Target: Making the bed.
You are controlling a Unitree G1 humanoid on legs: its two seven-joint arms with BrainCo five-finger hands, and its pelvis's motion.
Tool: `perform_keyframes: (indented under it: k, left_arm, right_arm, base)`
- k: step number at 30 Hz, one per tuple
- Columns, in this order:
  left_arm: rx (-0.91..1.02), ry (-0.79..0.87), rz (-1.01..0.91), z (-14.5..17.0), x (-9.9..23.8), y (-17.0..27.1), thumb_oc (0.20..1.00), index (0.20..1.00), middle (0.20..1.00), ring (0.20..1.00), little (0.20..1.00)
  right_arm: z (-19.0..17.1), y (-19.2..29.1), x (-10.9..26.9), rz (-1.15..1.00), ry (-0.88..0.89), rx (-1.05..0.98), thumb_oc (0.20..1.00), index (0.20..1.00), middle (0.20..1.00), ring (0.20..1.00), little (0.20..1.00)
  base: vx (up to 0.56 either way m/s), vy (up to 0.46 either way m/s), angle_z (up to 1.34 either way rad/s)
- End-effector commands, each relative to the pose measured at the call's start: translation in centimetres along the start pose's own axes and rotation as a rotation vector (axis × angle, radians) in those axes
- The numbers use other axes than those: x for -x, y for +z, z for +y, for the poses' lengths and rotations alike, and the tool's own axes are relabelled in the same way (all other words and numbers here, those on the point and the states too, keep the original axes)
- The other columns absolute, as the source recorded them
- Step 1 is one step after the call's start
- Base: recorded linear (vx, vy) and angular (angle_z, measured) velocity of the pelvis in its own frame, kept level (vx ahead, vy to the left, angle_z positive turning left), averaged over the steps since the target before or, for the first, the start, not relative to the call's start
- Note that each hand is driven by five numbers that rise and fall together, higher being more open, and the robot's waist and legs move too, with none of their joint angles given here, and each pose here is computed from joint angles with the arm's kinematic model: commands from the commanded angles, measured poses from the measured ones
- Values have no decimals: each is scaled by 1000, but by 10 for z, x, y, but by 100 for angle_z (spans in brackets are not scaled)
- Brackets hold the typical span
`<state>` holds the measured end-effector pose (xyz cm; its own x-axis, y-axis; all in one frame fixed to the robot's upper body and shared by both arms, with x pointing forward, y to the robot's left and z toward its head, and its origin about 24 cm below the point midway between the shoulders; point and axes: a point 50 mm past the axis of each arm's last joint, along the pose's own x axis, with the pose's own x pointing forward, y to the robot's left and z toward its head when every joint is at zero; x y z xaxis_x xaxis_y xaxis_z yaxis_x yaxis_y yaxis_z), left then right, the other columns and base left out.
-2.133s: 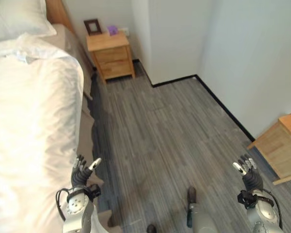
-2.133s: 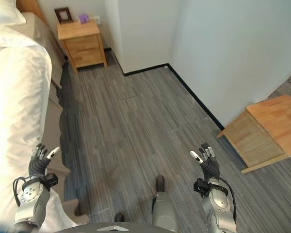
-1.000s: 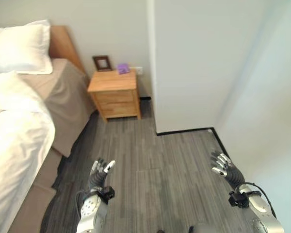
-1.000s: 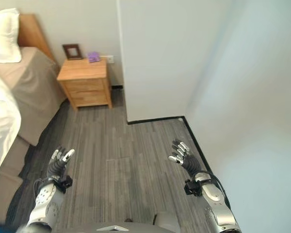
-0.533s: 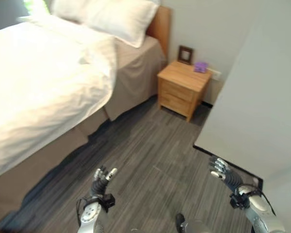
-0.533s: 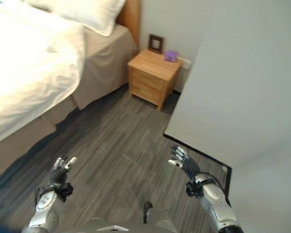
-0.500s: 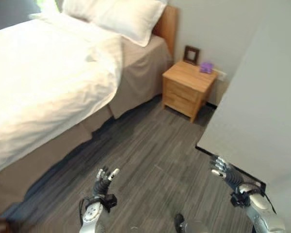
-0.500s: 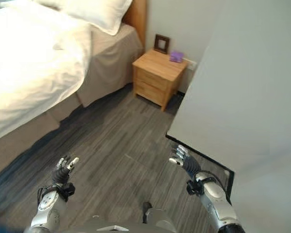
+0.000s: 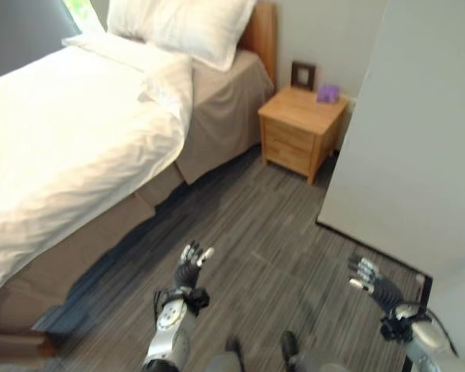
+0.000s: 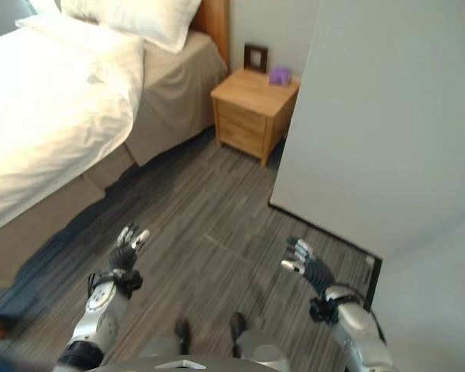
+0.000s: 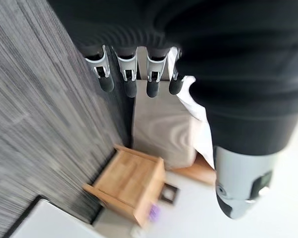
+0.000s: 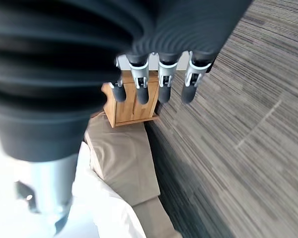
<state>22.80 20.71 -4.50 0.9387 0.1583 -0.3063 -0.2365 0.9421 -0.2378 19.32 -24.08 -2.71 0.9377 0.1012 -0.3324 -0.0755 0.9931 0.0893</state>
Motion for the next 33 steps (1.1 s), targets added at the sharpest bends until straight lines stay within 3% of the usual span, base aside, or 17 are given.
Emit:
perform_keyframes:
  k: [1,7,13,18,25,33]
  left_arm:
    - [-41,43,-116,22,1,26,1000,1000,1000,1000,1000]
    - [-39,69,-106,30,5,22,1000,1000,1000,1000,1000]
    - [-95,55,-150,35,3,39,1000,1000,1000,1000,1000]
    - [-119,76,-194,43,-1,54,1000,1000,1000,1000,1000]
    - [-159,61,-177,44,-2,51,1000,1000,1000,1000,1000]
    - [-158,85,-90,54,5,31,1000,1000,1000,1000,1000]
  right_arm:
    - [8,19,7,-121,28,34,1000,1000,1000,1000,1000]
    - [12,11,8,-108,14,12,1000,1000,1000,1000,1000]
    - [49,15,-8,-115,194,51,1000,1000,1000,1000,1000]
    - [55,20,-8,-121,239,81,1000,1000,1000,1000,1000]
    - [47,10,0,-75,221,53,1000,1000,1000,1000,1000]
    - [57,24,-16,-124,266,36,1000,1000,1000,1000,1000]
  base:
    - [251,36,-40]
    - [411,158,-72]
    - [353,297,-74]
    - [240,266,-50]
    - [172,-25,41]
    - [15,-88,21]
